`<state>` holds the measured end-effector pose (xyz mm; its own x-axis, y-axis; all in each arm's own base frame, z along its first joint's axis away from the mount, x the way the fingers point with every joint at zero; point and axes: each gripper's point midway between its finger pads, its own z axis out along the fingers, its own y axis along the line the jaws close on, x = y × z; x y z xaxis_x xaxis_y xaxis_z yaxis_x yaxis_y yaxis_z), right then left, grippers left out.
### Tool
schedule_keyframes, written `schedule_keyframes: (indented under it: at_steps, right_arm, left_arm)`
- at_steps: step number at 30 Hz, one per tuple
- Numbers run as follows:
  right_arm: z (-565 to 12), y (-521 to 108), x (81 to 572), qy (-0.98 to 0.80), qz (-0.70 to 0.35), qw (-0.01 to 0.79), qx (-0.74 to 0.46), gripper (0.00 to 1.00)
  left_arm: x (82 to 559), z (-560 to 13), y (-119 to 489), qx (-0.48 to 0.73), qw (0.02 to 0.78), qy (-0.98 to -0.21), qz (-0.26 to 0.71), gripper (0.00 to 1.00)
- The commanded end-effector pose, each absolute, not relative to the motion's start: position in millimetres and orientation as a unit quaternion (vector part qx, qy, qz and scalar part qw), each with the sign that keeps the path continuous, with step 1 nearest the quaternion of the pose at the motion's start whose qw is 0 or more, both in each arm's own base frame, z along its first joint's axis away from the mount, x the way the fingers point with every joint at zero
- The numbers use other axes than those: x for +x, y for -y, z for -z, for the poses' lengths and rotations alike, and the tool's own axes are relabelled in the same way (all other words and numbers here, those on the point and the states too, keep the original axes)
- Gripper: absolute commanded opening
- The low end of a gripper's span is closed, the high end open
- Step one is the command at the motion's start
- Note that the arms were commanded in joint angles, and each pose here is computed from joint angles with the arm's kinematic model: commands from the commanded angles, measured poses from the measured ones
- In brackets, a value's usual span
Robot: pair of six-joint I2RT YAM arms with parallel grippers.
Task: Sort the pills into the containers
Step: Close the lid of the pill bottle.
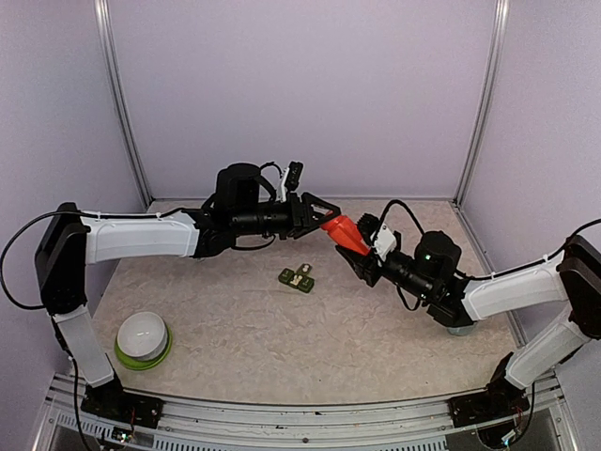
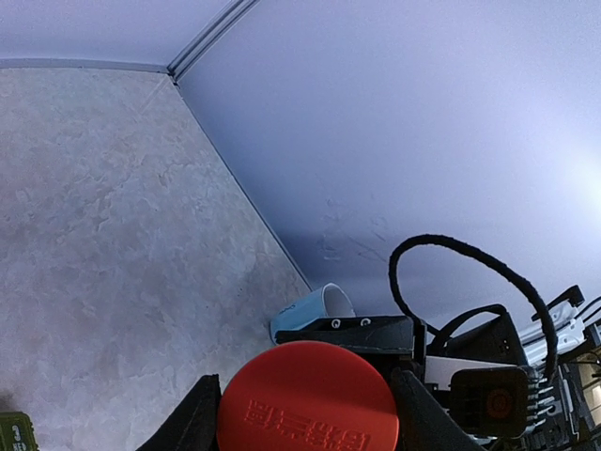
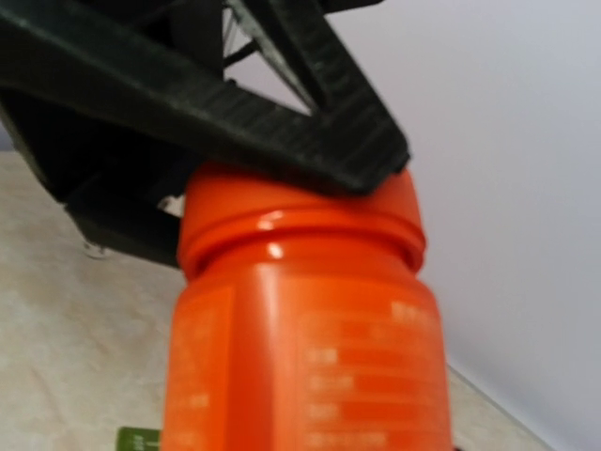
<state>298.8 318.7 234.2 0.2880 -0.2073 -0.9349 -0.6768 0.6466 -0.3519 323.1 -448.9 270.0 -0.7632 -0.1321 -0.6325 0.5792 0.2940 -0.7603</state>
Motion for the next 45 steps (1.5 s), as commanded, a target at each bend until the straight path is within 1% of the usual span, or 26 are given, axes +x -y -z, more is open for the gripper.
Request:
schedule_keyframes:
  at_steps: [1, 5, 11, 16, 21, 26, 28, 31, 34, 36, 38, 40, 45]
  right_arm:
    - [-273, -324, 296, -0.535, -0.157, 0.742, -0.372, 0.00]
    - [-277, -325, 294, -0.537, -0.165, 0.739, -0.371, 0.00]
    - [-288, -335, 277, -0.529, -0.240, 0.722, -0.375, 0.00]
    - [-291, -338, 269, -0.539, -0.287, 0.701, -0.368, 0.00]
    - [-292, -328, 257, -0.533, -0.313, 0.701, -0.356, 0.00]
    - [-291, -329, 251, -0.531, -0.330, 0.688, -0.368, 0.00]
    - [-292, -329, 251, -0.533, -0.335, 0.683, -0.371, 0.00]
    - [-289, -327, 254, -0.541, -0.331, 0.680, -0.368, 0.00]
    - [-287, -325, 257, -0.546, -0.326, 0.680, -0.365, 0.00]
    - [-287, -323, 259, -0.547, -0.325, 0.681, -0.363, 0.00]
    - [-288, -322, 260, -0.548, -0.324, 0.682, -0.359, 0.00]
    - [-289, -320, 261, -0.550, -0.323, 0.683, -0.355, 0.00]
    - [-292, -317, 263, -0.551, -0.323, 0.686, -0.349, 0.00]
  left_arm:
    - [302, -250, 467, 0.189, 0.272, -0.752, 0.569, 0.47]
    - [299, -249, 464, 0.196, 0.276, -0.750, 0.568, 0.47]
    - [287, -265, 460, 0.243, 0.321, -0.703, 0.587, 0.47]
    - [274, -270, 460, 0.273, 0.322, -0.670, 0.611, 0.47]
    - [259, -277, 459, 0.293, 0.309, -0.642, 0.638, 0.51]
    - [254, -282, 460, 0.308, 0.301, -0.627, 0.649, 0.60]
    - [254, -284, 458, 0.311, 0.306, -0.625, 0.647, 0.66]
    - [259, -289, 452, 0.306, 0.317, -0.624, 0.645, 0.71]
    - [262, -295, 448, 0.303, 0.328, -0.625, 0.640, 0.82]
    - [264, -299, 445, 0.300, 0.339, -0.626, 0.635, 0.87]
    - [266, -303, 441, 0.296, 0.350, -0.629, 0.628, 0.97]
    - [269, -306, 436, 0.289, 0.360, -0.633, 0.622, 0.99]
    - [279, -310, 422, 0.259, 0.378, -0.645, 0.611, 0.99]
